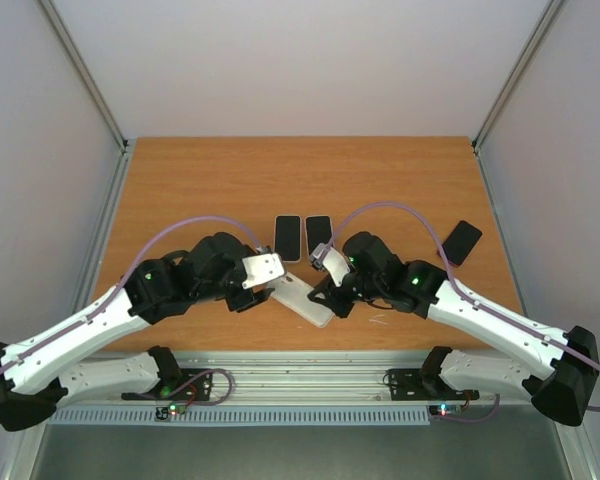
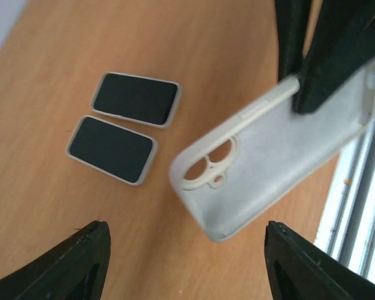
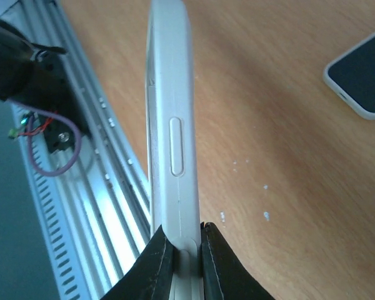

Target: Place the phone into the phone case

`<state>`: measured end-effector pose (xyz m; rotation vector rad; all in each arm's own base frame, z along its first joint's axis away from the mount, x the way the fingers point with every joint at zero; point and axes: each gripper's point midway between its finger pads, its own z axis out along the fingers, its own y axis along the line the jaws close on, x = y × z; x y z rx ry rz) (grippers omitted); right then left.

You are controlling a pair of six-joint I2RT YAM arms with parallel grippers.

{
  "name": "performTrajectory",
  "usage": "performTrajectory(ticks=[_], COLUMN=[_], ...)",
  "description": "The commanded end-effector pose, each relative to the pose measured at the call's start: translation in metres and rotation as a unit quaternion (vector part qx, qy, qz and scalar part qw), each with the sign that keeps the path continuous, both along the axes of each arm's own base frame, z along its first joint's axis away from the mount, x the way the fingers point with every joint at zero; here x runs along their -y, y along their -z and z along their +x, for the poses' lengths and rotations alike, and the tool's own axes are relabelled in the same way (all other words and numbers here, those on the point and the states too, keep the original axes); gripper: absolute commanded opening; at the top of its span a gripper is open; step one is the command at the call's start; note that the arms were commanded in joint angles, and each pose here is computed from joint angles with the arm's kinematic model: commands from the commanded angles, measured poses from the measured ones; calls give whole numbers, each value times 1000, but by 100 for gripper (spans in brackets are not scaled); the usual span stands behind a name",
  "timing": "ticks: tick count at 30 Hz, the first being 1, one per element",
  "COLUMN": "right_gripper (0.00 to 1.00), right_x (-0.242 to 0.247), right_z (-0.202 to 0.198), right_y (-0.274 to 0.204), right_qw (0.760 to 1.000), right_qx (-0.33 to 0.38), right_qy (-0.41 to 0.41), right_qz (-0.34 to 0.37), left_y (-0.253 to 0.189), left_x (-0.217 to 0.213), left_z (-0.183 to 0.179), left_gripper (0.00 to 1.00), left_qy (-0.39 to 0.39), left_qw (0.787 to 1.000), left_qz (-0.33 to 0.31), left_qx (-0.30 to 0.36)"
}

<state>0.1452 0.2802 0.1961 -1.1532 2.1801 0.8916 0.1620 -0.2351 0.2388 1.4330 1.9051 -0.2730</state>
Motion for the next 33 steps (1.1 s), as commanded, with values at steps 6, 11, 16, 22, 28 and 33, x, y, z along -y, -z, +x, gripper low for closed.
performTrajectory(ticks=[6, 11, 16, 22, 28, 33], right_gripper=[1, 1, 1, 1, 1, 2], right_x=[-2, -9, -8, -19, -25, -14], right_z=[44, 54, 62, 65, 65, 61], right_y=[25, 55, 88, 109, 130, 152], right_qw=[981, 960, 934, 918, 908, 896], right_qx=[-64, -122, -162, -202, -230, -243], right_qy=[185, 250, 314, 335, 342, 366], right_qz=[1, 17, 42, 71, 71, 58], left_y=[-55, -70, -77, -80, -86, -90], left_x=[-40, -81, -115, -136, -157, -169], left_z=[78, 112, 124, 130, 131, 131], left_gripper=[84, 95, 99, 99, 99, 99], left_qy=[-217, -358, -444, -479, -504, -519], left_qw=[964, 913, 870, 848, 829, 817], left_qz=[-79, -105, -142, -169, -181, -186], left_qx=[134, 166, 159, 150, 161, 169])
